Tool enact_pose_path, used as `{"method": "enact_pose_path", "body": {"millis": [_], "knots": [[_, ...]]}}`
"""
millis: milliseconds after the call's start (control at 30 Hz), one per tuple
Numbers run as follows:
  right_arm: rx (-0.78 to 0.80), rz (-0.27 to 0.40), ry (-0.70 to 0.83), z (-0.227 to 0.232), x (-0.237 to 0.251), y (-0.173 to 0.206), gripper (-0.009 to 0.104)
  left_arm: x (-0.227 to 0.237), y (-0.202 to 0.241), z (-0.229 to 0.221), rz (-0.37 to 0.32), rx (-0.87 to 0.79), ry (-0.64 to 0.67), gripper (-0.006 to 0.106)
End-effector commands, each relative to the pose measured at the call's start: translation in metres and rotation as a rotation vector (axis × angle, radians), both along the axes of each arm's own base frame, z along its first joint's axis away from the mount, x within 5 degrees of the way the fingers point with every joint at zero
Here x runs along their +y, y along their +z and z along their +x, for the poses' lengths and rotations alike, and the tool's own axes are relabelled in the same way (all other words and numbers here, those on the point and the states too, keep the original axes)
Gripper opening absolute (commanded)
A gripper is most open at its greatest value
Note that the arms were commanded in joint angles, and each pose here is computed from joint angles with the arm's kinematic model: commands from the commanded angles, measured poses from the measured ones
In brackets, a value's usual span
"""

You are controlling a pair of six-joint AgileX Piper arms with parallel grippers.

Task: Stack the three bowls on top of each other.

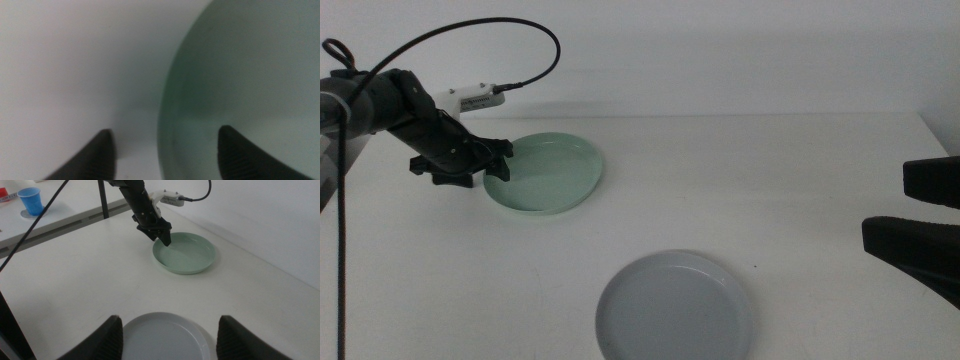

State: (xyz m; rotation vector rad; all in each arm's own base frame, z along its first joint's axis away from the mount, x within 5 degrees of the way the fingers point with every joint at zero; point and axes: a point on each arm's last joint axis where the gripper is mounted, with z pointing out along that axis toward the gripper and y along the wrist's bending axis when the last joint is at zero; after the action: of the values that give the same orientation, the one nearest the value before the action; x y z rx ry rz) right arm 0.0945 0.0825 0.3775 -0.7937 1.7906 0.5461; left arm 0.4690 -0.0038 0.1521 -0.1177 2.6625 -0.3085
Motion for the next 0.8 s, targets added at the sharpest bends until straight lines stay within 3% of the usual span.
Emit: {"method": "enact_pose_path", "body": {"millis": [0,67,200,433,533,767], "knots": [[-0.062,0.052,-0.030,0.002,-0.002,0.013,0.048,-0.004,0.022,0.004,-0.029,-0.062,0.017,0.058],[-0.062,0.052,-0.030,0.002,-0.002,0.013,0.048,-0.004,0.018,0.004,-0.038,-0.046,0.021,0.045],[-0.062,0.052,-0.030,0.002,-0.002,0.013,0.048,-0.006,0.022,0.002,-0.063,-0.010,0.025,0.000],[-0.062,0.052,-0.030,0.002,-0.002,0.013,0.048,-0.017,0.081,-0.022,-0.064,-0.025,-0.073,0.000],[-0.062,0.052,-0.030,0.002,-0.002,0.013,0.048,-0.036,0.116,-0.055,-0.045,-0.100,-0.138,0.000],[-0.062,0.052,-0.030,0.002,-0.002,0.013,0.048,-0.089,0.144,-0.152,-0.041,-0.218,-0.282,0.000]]}}
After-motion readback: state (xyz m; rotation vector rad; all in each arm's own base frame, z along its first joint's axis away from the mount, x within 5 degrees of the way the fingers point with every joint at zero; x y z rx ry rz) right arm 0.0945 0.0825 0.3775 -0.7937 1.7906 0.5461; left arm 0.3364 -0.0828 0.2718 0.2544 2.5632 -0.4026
